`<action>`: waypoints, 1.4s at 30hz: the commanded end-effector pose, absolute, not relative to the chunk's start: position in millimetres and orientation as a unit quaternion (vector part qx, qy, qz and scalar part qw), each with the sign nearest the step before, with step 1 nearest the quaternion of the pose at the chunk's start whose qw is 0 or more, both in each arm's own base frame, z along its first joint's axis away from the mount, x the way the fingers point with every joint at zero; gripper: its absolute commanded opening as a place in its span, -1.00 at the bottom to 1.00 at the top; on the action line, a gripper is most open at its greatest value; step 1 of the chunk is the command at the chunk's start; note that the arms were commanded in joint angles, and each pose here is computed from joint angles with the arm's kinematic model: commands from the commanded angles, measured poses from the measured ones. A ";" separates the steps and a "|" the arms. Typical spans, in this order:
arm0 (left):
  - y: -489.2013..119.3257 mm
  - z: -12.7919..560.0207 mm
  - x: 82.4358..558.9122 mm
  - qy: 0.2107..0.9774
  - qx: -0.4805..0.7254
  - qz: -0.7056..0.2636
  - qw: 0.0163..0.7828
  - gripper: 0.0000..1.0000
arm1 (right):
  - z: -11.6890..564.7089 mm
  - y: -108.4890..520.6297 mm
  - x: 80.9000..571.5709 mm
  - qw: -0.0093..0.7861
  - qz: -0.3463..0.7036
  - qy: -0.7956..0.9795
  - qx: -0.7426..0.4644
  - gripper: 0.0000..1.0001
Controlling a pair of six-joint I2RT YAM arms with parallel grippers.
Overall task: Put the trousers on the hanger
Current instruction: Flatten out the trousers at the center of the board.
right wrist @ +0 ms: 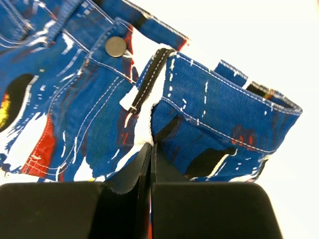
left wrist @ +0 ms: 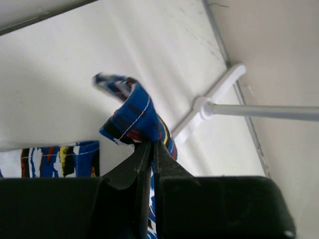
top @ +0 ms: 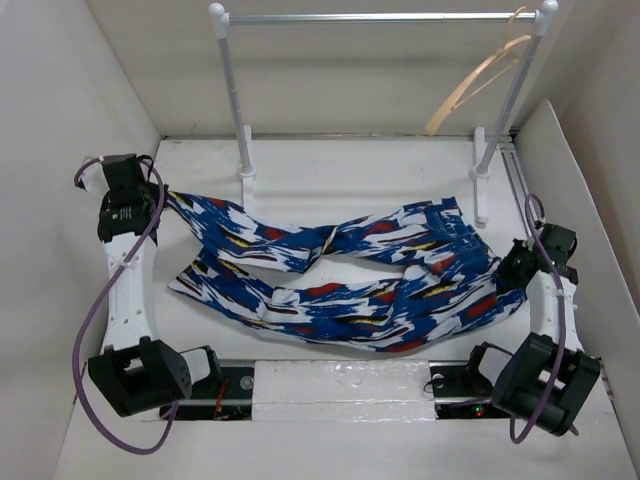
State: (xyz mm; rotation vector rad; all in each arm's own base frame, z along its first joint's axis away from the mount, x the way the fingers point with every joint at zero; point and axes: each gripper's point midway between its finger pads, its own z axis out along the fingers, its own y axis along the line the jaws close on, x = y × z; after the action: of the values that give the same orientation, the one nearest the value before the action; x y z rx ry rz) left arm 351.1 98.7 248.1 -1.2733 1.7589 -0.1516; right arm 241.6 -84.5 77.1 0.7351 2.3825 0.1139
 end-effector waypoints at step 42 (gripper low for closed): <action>160.1 179.5 428.9 0.728 -0.548 -0.083 0.404 -1.00 | 151.1 -29.4 415.9 0.439 0.120 0.886 0.092 -0.99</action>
State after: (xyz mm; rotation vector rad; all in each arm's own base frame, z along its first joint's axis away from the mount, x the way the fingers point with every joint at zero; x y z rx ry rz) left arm 419.3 166.6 139.5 -1.4560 1.8842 -0.1259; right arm 395.6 -38.3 129.2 0.3444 2.2536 0.2839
